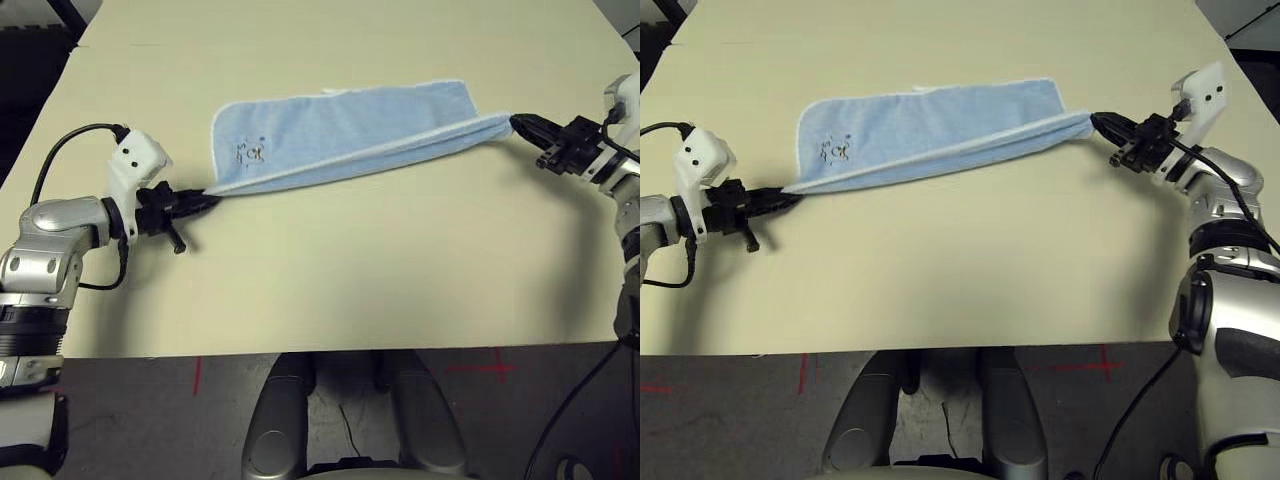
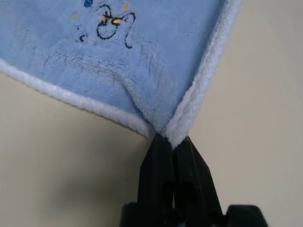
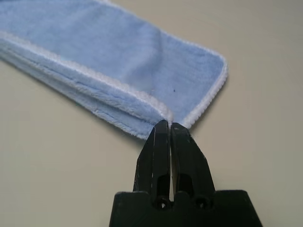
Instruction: Fold the towel and set it aside.
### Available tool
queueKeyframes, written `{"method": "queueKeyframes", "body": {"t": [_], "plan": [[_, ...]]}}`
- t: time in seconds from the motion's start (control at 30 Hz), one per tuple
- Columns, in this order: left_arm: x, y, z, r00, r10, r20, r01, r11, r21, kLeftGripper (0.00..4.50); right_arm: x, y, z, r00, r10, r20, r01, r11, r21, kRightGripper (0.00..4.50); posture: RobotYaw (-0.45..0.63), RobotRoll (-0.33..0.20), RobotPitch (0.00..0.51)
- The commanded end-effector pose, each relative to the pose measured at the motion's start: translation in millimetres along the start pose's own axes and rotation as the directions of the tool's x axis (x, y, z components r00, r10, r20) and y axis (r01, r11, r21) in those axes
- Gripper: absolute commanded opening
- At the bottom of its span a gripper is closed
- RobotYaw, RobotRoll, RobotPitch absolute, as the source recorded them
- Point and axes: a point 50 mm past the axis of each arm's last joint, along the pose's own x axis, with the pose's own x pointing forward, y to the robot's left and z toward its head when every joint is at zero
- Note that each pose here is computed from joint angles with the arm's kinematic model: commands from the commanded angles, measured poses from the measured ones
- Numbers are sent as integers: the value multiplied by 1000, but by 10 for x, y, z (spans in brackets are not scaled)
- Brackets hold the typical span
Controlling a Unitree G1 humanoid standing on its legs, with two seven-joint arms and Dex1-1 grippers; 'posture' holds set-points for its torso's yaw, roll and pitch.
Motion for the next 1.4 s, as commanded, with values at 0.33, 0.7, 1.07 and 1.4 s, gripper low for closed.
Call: {"method": "queueKeyframes", "body": {"t": [0.33,0.7,1.07,1.4], "plan": [[-30,28,51,1000,8,-23,-8,1000,10,54,-108,81,53,950,281,-136,-289,957,-41,0,6,0,277],[-248,-25,14,984,-84,-160,80,996,-29,54,-162,103,70,914,358,-191,-368,930,-21,0,5,0,272],[-507,-37,26,939,-166,-301,175,985,3,54,-258,93,70,887,366,-280,-400,914,-73,0,17,0,265],[-431,143,133,960,-47,-275,90,986,144,54,-352,10,167,919,326,-223,-348,935,-65,0,16,0,260]]}}
